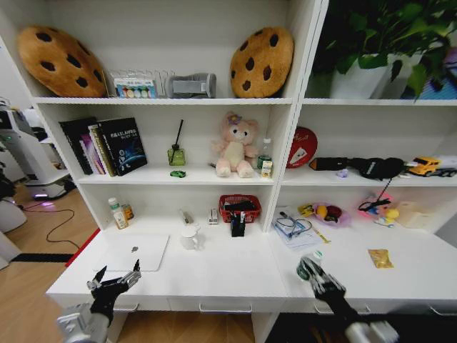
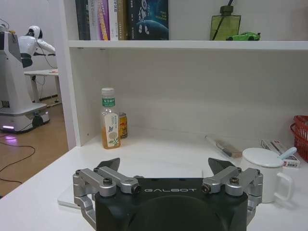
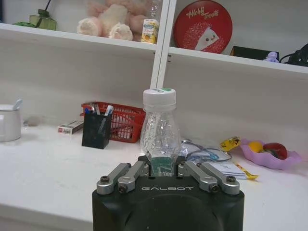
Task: Organize the objects on the table.
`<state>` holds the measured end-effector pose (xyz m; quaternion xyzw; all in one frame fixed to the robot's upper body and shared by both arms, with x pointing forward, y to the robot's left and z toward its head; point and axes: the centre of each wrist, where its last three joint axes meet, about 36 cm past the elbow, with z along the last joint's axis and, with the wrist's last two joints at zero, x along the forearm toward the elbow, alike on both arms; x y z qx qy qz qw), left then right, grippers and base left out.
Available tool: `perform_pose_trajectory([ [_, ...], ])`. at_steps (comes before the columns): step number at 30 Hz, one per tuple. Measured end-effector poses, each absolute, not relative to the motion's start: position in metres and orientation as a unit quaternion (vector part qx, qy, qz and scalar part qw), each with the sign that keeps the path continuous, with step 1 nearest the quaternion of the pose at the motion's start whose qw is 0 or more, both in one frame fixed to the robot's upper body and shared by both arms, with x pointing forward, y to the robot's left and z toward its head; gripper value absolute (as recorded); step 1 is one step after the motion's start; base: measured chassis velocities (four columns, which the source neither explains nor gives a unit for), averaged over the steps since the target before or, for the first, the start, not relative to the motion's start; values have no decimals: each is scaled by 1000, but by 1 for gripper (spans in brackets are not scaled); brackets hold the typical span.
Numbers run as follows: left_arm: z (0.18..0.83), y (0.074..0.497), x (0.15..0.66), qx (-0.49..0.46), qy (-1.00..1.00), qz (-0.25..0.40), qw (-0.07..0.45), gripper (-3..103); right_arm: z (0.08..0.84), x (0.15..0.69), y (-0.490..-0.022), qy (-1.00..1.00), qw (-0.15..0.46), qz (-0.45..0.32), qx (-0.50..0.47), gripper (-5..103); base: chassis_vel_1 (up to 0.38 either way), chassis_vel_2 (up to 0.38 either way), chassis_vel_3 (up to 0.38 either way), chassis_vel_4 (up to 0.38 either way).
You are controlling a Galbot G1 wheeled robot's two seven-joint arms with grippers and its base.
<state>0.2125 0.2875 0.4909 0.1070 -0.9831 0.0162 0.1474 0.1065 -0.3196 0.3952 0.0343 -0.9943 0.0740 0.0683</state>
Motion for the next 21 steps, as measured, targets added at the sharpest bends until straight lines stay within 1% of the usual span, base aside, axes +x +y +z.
perform_pose_trajectory([
  [1,491,287,212,107,-983,16,147,100,391,89,-311,-994,66,80,32,21,0,0,0,0],
  [2,491,287,212,107,-983,16,147,100,391,89,-311,-994,66,80,32,21,0,0,0,0],
  [3,491,287,212,107,-983,16,147,100,385,76,-305,-994,63,85,33,21,0,0,0,0],
  [5,491,287,212,107,-983,16,147,100,364,53,-296,-993,74,86,36,21,0,0,0,0],
  [6,491,287,212,107,-983,16,147,100,364,53,-296,-993,74,86,36,21,0,0,0,0],
  [9,491,287,212,107,-983,16,147,100,317,20,-303,-987,131,91,28,21,0,0,0,0],
  [10,491,287,212,107,-983,16,147,100,317,20,-303,-987,131,91,28,21,0,0,0,0],
  [12,491,287,212,107,-983,16,147,100,279,12,-315,-980,180,87,5,21,0,0,0,0],
  [13,491,287,212,107,-983,16,147,100,279,12,-315,-980,180,87,5,21,0,0,0,0],
  [16,491,287,212,107,-983,16,147,100,227,14,-331,-961,268,44,-54,21,0,0,0,0],
  [17,491,287,212,107,-983,16,147,100,227,14,-331,-961,268,44,-54,21,0,0,0,0],
  [20,491,287,212,107,-983,16,147,100,182,38,-349,-932,339,-25,-124,21,0,0,0,0],
  [21,491,287,212,107,-983,16,147,100,182,38,-349,-932,339,-25,-124,21,0,0,0,0],
])
